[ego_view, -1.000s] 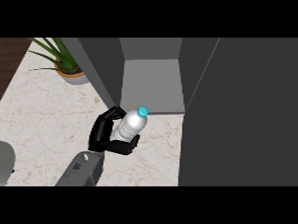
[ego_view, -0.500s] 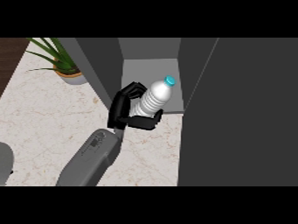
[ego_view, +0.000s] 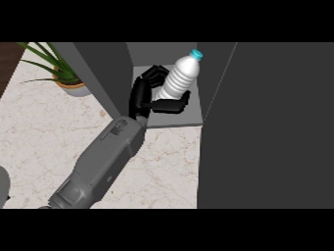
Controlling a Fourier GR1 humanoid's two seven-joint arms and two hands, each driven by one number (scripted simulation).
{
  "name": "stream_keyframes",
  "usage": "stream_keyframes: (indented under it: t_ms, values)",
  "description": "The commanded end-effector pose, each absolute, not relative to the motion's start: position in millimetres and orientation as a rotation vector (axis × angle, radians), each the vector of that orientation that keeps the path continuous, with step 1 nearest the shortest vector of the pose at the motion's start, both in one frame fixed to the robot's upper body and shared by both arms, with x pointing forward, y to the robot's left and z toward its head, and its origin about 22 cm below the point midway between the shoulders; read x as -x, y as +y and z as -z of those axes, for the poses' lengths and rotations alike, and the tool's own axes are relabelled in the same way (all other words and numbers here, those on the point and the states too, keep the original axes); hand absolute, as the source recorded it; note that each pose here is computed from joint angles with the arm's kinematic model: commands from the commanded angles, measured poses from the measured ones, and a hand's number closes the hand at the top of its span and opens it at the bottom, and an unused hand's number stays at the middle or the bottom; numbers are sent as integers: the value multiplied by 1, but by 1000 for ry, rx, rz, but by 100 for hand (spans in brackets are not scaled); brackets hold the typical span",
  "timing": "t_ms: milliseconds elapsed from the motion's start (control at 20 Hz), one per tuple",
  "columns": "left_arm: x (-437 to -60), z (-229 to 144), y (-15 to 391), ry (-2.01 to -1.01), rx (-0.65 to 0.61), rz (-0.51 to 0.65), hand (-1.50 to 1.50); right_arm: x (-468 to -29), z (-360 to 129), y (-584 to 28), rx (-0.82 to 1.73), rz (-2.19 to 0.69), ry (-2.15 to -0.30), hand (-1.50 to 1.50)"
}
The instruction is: Pick up the bottled water, place it into the cabinet and close the cabinet
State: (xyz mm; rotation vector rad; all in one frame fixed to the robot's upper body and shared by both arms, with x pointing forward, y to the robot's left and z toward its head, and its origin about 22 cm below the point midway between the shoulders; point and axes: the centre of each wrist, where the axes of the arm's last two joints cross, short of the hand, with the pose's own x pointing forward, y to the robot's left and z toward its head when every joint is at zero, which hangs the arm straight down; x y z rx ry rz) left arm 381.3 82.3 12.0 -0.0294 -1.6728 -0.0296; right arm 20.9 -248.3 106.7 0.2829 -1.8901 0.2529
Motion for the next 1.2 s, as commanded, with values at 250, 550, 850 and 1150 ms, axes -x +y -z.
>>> stream_keyframes:
  t_ms: [250, 550, 850, 1150]
  values:
    - [-407, -17, 86, -1654, -294, 18, 150, -20, -121, -258, -338, -200, -1947, -150]
    - [-419, -19, 93, -1670, -592, 132, -150, -22, -121, -259, -342, -236, -1947, -150]
    - [-425, -22, 102, -1657, -672, 111, -150, -20, -118, -259, -355, -243, -1949, -150]
    - [-431, -52, 86, -1877, -411, -47, -150, -22, -118, -257, -384, -243, -1942, -150]
